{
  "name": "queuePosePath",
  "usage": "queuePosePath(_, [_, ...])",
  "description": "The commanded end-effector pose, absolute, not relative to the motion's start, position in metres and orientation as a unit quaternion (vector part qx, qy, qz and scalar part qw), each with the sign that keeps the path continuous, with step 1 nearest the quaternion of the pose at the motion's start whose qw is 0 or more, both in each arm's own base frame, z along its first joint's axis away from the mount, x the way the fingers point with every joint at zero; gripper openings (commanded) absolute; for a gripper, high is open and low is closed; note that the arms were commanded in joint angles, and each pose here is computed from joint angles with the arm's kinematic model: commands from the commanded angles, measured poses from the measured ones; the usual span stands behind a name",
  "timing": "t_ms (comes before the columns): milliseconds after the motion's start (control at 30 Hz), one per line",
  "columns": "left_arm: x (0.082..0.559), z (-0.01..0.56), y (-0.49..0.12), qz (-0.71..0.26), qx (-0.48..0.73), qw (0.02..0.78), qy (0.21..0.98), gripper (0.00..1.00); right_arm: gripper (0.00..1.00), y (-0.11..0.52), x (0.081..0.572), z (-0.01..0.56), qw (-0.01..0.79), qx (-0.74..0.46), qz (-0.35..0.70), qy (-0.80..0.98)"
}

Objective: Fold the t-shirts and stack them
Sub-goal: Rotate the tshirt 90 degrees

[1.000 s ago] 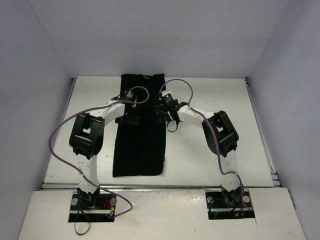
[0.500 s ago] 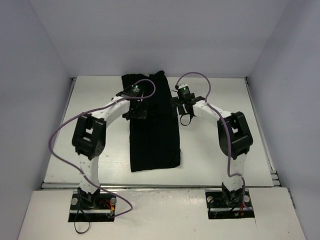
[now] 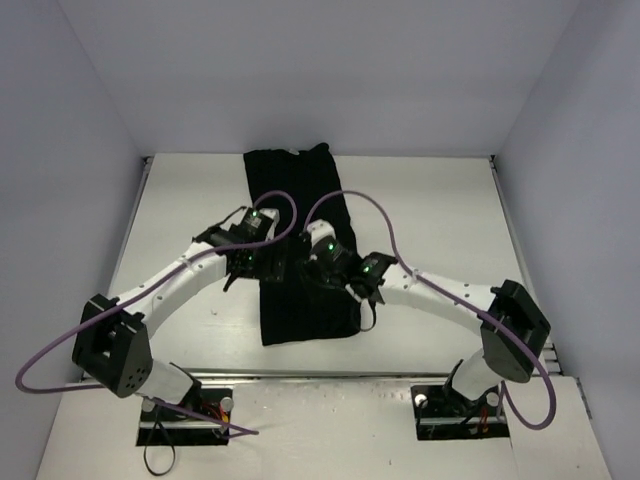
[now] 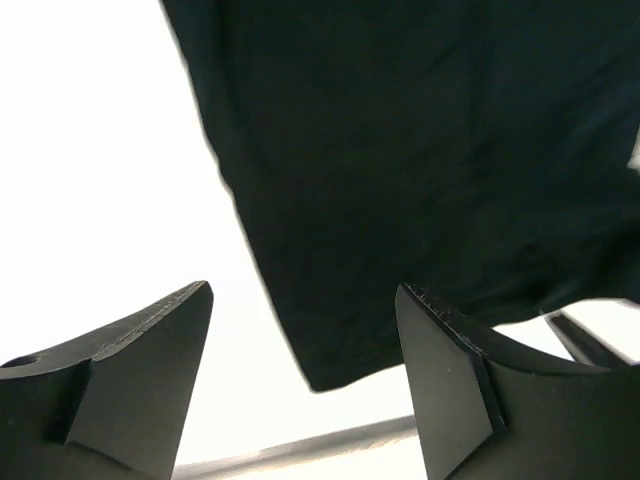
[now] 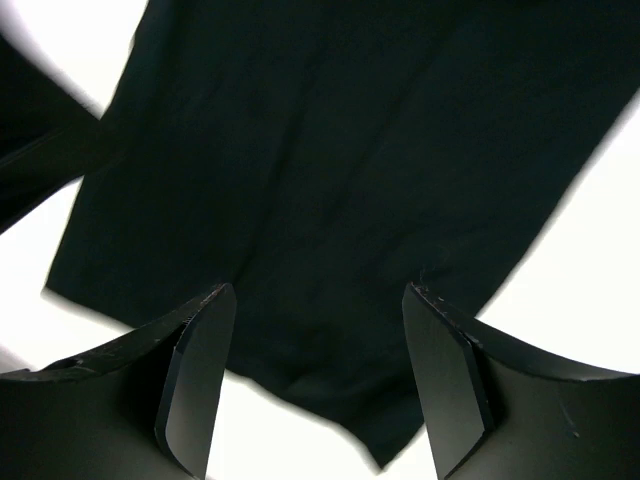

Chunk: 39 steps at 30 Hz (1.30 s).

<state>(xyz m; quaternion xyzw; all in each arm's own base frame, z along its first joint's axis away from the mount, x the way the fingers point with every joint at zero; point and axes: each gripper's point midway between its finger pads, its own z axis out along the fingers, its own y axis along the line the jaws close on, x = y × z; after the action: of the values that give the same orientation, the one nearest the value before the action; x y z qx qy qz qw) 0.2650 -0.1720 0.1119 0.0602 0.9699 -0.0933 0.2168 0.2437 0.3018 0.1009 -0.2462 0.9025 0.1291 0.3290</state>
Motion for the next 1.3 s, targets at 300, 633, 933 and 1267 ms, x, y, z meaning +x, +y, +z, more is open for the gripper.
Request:
queuePosePath(300, [0.249,0.146,-0.101,-0.070,-0.019,0.265,0.961,0.70,0.69,0.305,0.177,0.034,0.239,-0.213,0.154,0.935])
queuePosePath(633, [0.236,0.160,-0.088,-0.070,-0.013,0.275,0.959,0.70,0.70,0.312,0.135,0.006,0.180,-0.234,0.181,0.938])
queuePosePath(933, [0.212,0.147,-0.106,-0.125,-0.013,0.230,0.965,0.70,0.70,0.308,0.134,0.061,0.234,-0.219,0.183,0.929])
queuePosePath(1267, [0.204,0.114,-0.126,-0.151,-0.016,0.167,0.974,0.70,0.70,0.260,0.208,0.110,0.333,-0.133,0.108,0.927])
